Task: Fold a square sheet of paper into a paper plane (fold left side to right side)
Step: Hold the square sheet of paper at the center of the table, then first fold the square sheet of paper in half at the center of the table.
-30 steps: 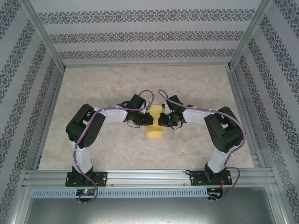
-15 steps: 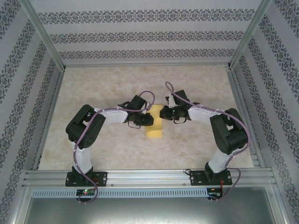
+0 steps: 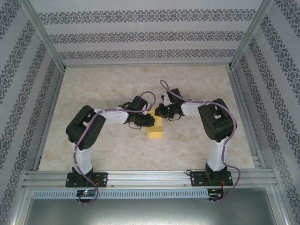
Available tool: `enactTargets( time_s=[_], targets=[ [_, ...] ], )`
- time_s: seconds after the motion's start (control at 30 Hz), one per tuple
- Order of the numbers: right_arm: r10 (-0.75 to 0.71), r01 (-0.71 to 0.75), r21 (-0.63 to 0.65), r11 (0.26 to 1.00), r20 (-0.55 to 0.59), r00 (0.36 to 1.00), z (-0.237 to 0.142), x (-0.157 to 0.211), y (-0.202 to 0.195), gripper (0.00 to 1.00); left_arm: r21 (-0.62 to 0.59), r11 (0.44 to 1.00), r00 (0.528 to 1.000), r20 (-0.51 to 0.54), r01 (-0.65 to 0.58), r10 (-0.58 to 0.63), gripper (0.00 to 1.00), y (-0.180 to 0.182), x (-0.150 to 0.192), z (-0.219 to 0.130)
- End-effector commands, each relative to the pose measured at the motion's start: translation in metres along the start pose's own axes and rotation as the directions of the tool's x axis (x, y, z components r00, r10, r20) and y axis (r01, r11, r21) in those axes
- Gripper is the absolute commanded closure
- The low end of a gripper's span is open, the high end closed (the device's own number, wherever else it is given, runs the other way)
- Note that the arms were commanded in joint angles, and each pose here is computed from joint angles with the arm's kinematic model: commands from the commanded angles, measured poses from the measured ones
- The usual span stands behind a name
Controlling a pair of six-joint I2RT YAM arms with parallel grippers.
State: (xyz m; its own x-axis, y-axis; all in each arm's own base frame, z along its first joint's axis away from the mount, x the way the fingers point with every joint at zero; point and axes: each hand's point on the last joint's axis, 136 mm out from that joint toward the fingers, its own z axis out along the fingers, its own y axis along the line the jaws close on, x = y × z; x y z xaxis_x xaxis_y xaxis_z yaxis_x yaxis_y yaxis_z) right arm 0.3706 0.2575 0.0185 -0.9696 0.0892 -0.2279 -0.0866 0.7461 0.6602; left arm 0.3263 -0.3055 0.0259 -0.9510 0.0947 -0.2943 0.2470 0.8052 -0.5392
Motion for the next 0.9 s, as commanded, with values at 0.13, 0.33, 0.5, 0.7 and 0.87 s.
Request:
enactTargets(
  time_s=[0.13,0.33,0.5,0.7,0.87],
  targets=[
    [0.064,-0.057,0.104,0.993,-0.068,0.996,0.013,0.022,-0.028,1.0,-0.013,0.999,0.998,-0.017,-0.053,0.053,0.69,-0.012,0.008,-0.021],
    [0.06,-0.052,0.115,0.992,-0.071,0.996,0.012,0.023,-0.029,1.0,-0.01,0.999,0.998,-0.036,-0.045,0.045,0.69,-0.004,0.017,-0.01],
    [0.054,-0.044,0.131,0.99,-0.074,0.996,0.011,0.024,-0.03,1.0,-0.019,1.0,0.998,-0.06,-0.023,0.022,0.72,0.006,0.027,0.002],
    [0.057,-0.045,0.149,0.988,-0.079,0.995,0.01,0.024,-0.032,1.0,0.0,0.998,0.996,-0.068,-0.055,0.055,0.78,0.003,0.039,-0.006],
    [0.059,-0.046,0.158,0.986,-0.08,0.995,0.009,0.024,-0.033,1.0,0.028,0.994,0.991,-0.079,-0.103,0.105,0.8,-0.002,0.052,-0.013]
  ],
)
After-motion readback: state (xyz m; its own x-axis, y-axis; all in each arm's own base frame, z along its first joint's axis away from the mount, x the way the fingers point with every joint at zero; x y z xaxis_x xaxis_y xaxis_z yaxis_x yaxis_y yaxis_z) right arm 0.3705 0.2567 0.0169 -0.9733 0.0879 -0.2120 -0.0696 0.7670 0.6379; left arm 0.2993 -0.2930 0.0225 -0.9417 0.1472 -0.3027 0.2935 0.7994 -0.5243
